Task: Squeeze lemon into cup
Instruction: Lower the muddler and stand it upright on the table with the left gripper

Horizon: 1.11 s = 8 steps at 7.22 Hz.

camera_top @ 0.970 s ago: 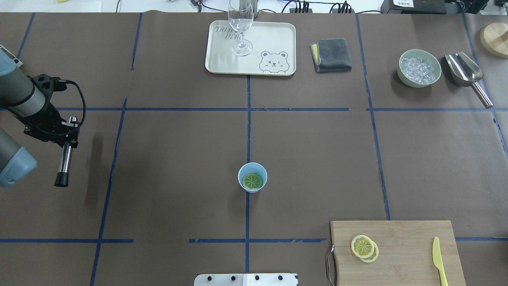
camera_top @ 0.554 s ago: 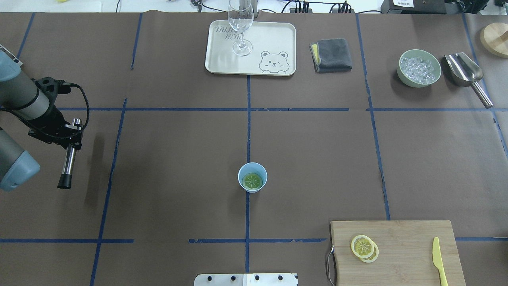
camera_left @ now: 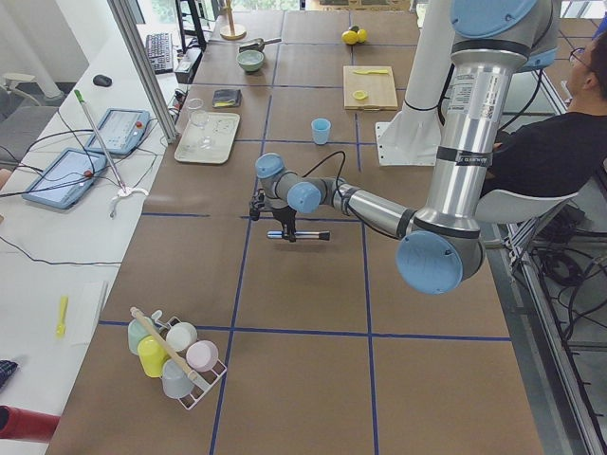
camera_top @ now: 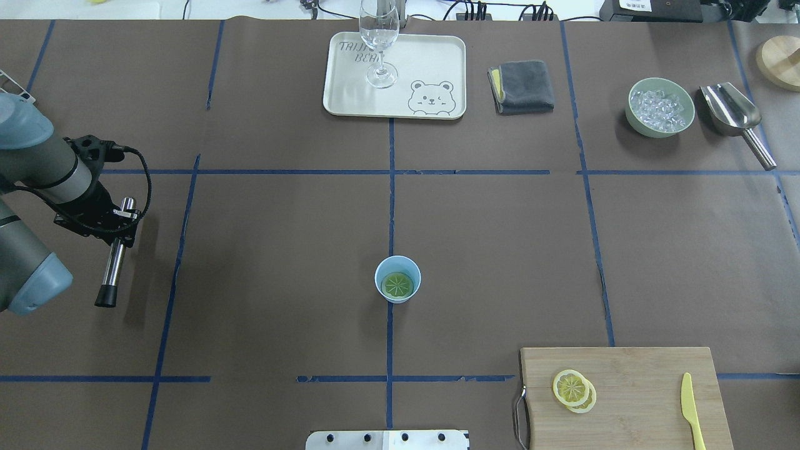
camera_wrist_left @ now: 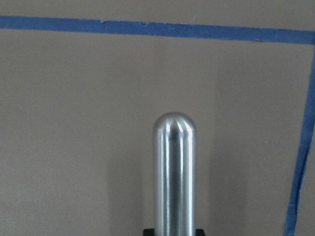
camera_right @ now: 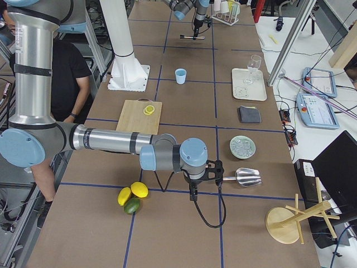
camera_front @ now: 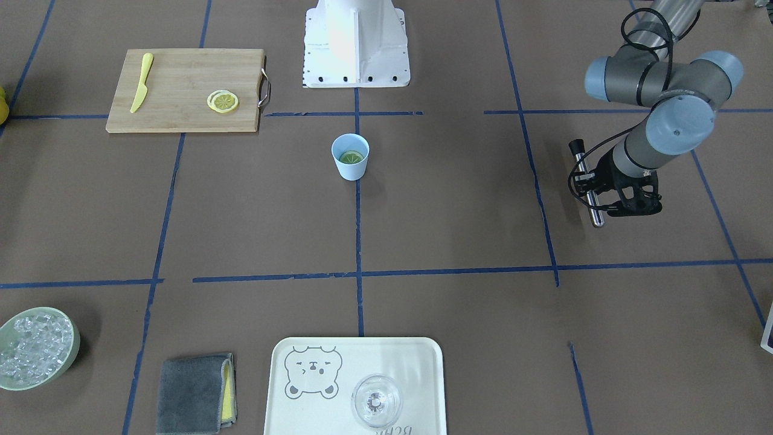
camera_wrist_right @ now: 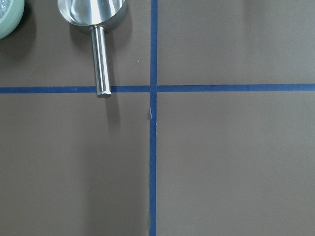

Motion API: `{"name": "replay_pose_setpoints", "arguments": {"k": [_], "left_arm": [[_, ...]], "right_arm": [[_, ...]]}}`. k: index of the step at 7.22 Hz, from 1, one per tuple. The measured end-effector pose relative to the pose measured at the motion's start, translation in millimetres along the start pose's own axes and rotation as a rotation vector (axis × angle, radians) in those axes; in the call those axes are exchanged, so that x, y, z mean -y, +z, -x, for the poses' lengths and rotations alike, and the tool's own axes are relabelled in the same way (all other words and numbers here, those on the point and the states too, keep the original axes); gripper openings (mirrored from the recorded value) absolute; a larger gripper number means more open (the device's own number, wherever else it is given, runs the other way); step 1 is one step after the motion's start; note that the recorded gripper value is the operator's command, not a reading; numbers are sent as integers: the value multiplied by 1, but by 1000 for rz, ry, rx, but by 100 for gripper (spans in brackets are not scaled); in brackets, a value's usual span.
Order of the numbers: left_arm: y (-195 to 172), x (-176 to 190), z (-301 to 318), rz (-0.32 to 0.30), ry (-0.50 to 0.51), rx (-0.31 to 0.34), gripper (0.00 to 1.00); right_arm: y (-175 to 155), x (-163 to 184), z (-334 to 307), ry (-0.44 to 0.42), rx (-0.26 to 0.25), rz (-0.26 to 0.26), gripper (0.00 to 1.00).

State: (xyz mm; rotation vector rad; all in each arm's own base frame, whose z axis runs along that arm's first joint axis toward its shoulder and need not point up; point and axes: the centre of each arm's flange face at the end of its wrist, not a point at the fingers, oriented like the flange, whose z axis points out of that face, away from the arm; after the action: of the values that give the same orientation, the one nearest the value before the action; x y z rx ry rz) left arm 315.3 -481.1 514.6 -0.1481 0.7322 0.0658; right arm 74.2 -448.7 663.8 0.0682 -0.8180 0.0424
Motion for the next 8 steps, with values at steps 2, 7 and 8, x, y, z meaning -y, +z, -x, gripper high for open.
{"name": "replay_pose_setpoints", "arguments": {"k": [2,7,8], "left_arm": [[6,-4,1,9,3,5,99],[5,-7,0,9,9,3,100],[-2,-4,-5,-2,16,-6,100]], "right_arm": [[0,1,0,-1,0,-1,100],[-1,1,1,-2,-2,-2,100],[-1,1,1,-3,-6,-3,100]]}}
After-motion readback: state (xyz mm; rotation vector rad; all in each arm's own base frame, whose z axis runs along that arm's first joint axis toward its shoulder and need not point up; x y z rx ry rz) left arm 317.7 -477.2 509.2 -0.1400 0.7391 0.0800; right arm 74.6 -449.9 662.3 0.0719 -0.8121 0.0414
